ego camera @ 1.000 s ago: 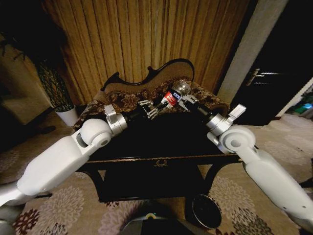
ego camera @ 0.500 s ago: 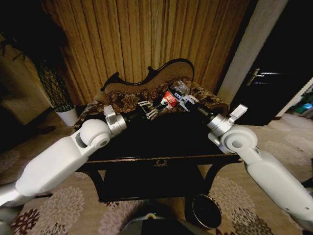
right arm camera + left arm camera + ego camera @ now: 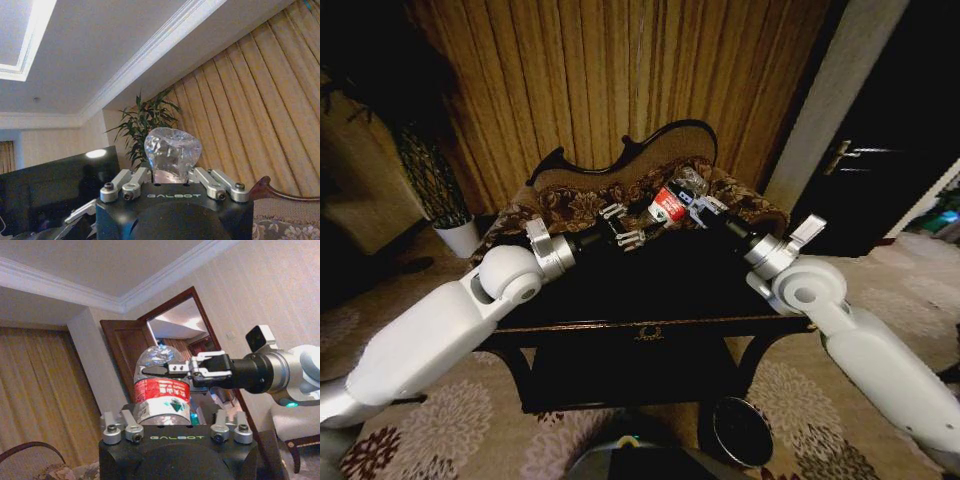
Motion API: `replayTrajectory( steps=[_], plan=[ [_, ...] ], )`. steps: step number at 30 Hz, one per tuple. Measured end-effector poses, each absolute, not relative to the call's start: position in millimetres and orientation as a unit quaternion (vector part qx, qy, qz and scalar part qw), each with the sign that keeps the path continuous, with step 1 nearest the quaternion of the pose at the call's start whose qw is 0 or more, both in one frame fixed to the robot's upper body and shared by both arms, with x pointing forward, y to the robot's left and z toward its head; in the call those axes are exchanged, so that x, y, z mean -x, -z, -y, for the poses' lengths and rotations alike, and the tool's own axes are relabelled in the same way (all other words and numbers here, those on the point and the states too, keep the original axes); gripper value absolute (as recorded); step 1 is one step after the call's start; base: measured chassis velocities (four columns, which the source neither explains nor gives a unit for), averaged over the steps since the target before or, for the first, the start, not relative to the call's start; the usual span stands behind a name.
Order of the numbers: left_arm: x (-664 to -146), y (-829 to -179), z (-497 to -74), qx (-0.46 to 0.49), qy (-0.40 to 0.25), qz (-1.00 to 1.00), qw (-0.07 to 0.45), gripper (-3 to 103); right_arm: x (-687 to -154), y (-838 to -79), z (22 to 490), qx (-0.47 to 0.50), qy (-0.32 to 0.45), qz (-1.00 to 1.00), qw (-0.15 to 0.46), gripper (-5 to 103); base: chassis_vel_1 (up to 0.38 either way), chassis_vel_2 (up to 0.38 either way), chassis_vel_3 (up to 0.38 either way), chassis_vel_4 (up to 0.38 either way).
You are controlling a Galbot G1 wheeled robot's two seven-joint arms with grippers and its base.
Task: Move to the front of the table and place the trash on the table into the trash bin.
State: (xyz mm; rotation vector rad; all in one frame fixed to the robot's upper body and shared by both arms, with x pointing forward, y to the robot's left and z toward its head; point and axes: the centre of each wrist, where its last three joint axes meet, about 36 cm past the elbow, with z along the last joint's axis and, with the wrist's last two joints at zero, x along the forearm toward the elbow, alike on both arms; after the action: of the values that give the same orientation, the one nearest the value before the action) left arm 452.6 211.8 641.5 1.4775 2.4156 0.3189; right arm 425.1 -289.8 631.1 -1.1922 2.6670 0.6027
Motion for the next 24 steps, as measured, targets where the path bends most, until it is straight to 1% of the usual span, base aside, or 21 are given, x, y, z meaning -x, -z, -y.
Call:
replayTrajectory(
  steps=[1,3,4,5,8,12,15,16,18,19,20,21,22,24],
  plan=[
    [-451.5,-641.2,-211.9,-0.513,-0.110,-0.839,0.146,77,-425.1,-630.8,290.5,0.398,-0.201,-0.892,0.079,27,0.000,0.000,0.000,0.000],
    [-450.5,-641.1,-212.1,-0.513,-0.109,-0.839,0.146,77,-425.0,-630.3,290.8,0.397,-0.201,-0.892,0.078,27,0.000,0.000,0.000,0.000],
    [-448.9,-641.2,-212.5,-0.514,-0.109,-0.838,0.147,82,-424.8,-629.5,291.0,0.396,-0.200,-0.893,0.078,27,0.000,0.000,0.000,0.000],
    [-448.9,-641.2,-212.5,-0.514,-0.109,-0.838,0.147,82,-424.8,-629.5,291.0,0.396,-0.200,-0.893,0.078,27,0.000,0.000,0.000,0.000],
    [-443.2,-648.7,-217.9,-0.503,-0.106,-0.844,0.152,97,-425.5,-628.3,294.1,0.385,-0.198,-0.898,0.079,27,0.000,0.000,0.000,0.000],
    [-439.8,-655.5,-225.9,-0.485,-0.100,-0.855,0.155,100,-428.8,-625.6,299.4,0.361,-0.196,-0.909,0.077,27,0.000,0.000,0.000,0.000],
    [-433.0,-662.1,-243.6,-0.453,-0.095,-0.872,0.158,100,-435.9,-620.0,310.1,0.294,-0.176,-0.938,0.062,27,0.000,0.000,0.000,0.000],
    [-433.0,-662.1,-243.6,-0.453,-0.095,-0.872,0.158,100,-435.9,-620.0,310.1,0.294,-0.176,-0.938,0.062,27,0.000,0.000,0.000,0.000],
    [-426.4,-660.2,-255.1,-0.415,-0.087,-0.893,0.152,100,-439.2,-615.9,316.1,0.244,-0.156,-0.956,0.049,27,0.000,0.000,0.000,0.000],
    [-426.4,-660.2,-255.1,-0.415,-0.087,-0.893,0.152,100,-439.2,-615.9,316.1,0.244,-0.156,-0.956,0.049,27,0.000,0.000,0.000,0.000],
    [-425.2,-658.1,-259.7,-0.394,-0.082,-0.903,0.150,100,-440.2,-614.2,317.6,0.224,-0.146,-0.962,0.047,27,0.000,0.000,0.000,0.000],
    [-425.8,-653.0,-268.5,-0.350,-0.070,-0.923,0.145,100,-441.3,-612.6,321.3,0.185,-0.128,-0.973,0.043,27,0.000,0.000,0.000,0.000],
    [-425.8,-653.0,-268.5,-0.350,-0.070,-0.923,0.145,100,-441.3,-612.6,321.3,0.185,-0.128,-0.973,0.043,27,0.000,0.000,0.000,0.000],
    [-430.3,-650.7,-288.7,-0.274,-0.059,-0.950,0.135,100,-441.2,-612.8,330.0,0.128,-0.098,-0.986,0.037,27,0.000,0.000,0.000,0.000]
  ],
)
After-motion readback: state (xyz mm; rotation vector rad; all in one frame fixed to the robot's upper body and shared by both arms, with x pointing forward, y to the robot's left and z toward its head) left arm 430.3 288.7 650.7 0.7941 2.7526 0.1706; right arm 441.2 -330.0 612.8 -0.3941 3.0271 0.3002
